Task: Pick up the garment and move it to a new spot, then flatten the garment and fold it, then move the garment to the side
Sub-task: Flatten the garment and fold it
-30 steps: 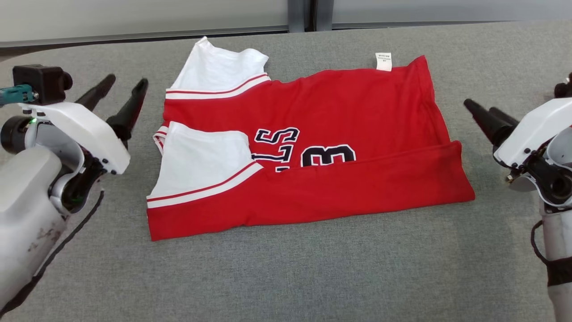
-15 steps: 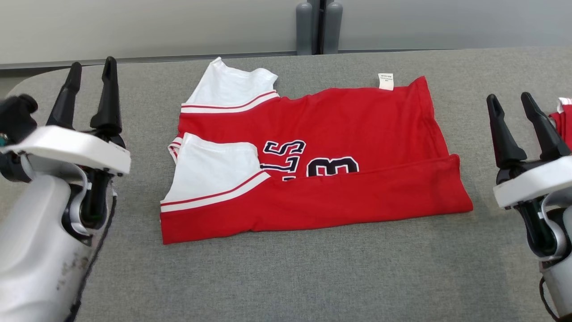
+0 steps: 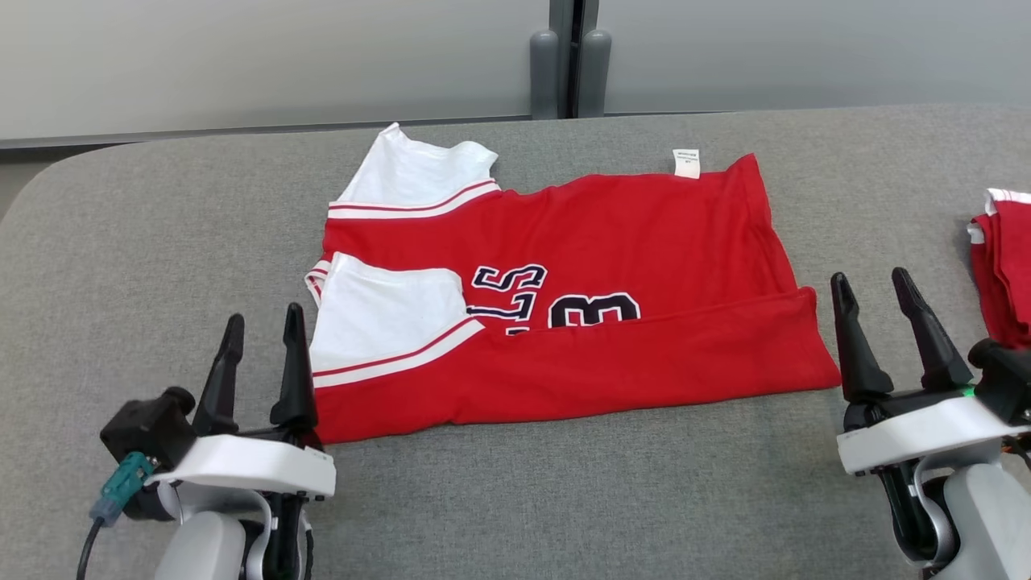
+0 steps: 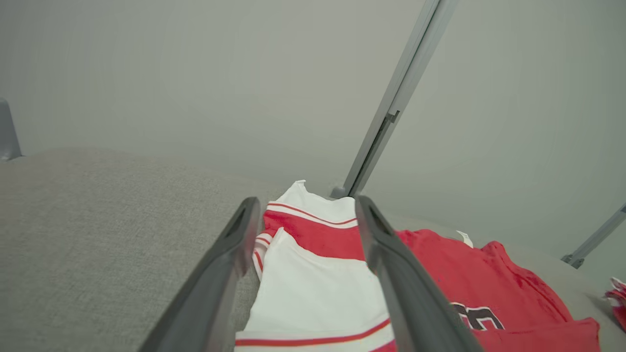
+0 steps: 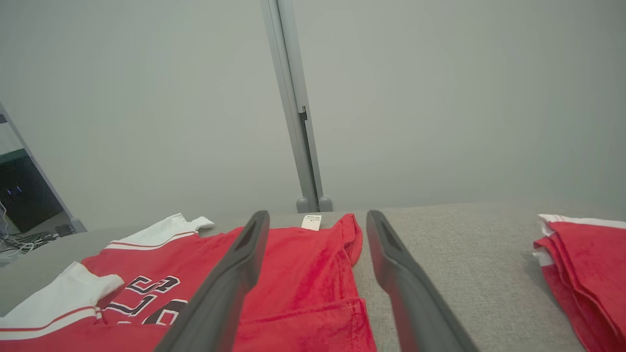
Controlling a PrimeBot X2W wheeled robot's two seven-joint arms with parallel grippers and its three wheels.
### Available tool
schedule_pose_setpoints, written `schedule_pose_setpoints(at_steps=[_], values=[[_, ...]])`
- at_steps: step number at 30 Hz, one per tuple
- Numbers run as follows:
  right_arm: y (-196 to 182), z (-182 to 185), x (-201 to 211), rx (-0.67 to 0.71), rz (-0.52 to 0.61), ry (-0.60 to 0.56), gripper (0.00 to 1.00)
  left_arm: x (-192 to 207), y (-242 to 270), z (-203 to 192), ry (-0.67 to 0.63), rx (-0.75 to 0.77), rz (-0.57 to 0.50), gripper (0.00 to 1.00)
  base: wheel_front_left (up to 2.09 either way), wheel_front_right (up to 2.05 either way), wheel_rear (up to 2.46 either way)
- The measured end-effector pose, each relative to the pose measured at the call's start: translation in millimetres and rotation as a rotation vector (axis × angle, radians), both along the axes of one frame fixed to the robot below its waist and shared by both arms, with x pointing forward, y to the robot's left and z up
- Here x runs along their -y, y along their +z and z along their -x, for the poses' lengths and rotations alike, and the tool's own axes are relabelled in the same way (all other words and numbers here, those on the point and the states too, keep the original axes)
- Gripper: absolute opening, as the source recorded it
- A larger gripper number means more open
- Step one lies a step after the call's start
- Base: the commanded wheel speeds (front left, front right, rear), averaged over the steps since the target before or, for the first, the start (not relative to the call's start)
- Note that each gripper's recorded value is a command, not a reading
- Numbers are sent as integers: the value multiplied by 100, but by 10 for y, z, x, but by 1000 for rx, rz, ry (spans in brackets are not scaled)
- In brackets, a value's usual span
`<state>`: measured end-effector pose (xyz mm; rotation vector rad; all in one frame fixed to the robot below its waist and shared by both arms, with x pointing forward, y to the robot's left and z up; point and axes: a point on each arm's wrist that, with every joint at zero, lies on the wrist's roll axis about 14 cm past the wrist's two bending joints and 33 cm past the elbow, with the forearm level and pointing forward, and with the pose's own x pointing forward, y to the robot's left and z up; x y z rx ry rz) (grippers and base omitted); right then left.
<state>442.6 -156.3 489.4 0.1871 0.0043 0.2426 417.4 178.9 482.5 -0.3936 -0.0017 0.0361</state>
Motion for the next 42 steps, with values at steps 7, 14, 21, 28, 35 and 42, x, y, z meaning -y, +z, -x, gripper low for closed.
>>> schedule_pose_setpoints(at_steps=[7,14,21,28,35,42], values=[[7,66,43,7,-18,-39,100,16,-306,155,1,-87,-52,100,0,0,0],[29,93,98,13,-13,-57,100,100,-774,287,-34,-250,-156,100,0,0,0],[-48,149,122,-14,-12,-61,100,84,-1120,322,-24,-393,-214,100,0,0,0],[-51,173,190,-17,-15,-76,100,121,-1272,317,-49,-467,-226,100,0,0,0],[-160,196,324,-54,-8,-115,100,230,-1253,284,-105,-456,-218,0,0,0,0],[-580,184,332,-236,-100,-160,100,166,-999,167,-80,-351,-206,0,0,0,0]])
